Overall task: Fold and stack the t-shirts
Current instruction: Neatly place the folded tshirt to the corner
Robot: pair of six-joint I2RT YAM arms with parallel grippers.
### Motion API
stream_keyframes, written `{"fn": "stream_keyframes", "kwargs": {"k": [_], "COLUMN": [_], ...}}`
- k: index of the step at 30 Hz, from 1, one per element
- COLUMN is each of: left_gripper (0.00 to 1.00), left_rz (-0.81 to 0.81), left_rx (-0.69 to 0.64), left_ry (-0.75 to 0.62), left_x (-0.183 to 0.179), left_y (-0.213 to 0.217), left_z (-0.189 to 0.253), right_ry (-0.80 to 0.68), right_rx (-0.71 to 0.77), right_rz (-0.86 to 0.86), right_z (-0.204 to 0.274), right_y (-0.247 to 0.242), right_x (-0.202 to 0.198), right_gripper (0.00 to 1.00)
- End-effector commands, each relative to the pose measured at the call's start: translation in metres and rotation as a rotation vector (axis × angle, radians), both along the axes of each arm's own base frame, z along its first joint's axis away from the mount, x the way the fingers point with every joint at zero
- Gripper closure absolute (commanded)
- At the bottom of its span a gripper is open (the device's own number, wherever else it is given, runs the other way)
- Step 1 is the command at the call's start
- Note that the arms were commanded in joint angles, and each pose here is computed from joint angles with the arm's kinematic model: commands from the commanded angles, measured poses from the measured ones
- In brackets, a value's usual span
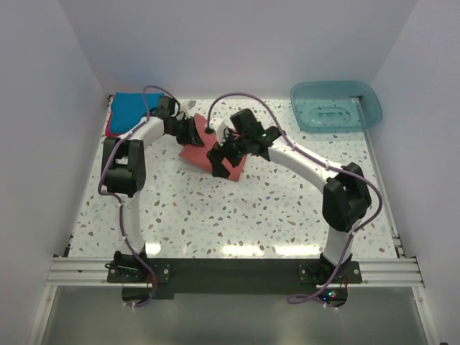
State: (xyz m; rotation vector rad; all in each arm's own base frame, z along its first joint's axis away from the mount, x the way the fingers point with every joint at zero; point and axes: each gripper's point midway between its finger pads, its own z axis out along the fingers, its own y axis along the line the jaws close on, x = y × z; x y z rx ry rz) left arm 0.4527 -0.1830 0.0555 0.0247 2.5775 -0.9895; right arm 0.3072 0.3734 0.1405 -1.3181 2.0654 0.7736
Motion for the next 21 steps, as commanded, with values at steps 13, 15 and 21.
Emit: {"fn": "stream_keyframes", "kwargs": {"k": [13,15,21], "left_gripper": [1.0,1.0,1.0], "left_rz": [-0.143,-0.15,-0.112], "left_rx": [0.372,0.406,0.479], "left_ry": [-0.447,-0.517,-0.635], "left_x": [0.114,0.119,0.133], "left_y": [0.112,0.115,0.14], "left_z": [0.086,0.102,0.14], "right_ry": [-0.063,-0.065,-0.067], "right_rx": [-0.13,-0.135,-0.159], "right_rz": [-0.15,-0.147,-0.13], "right_z": [0.028,0.028,0.026], "right_y": [-0.102,-0.103,-0.105], "right_x": [0.021,0.02,0.02], "right_gripper": [0.01,0.01,0.01]}}
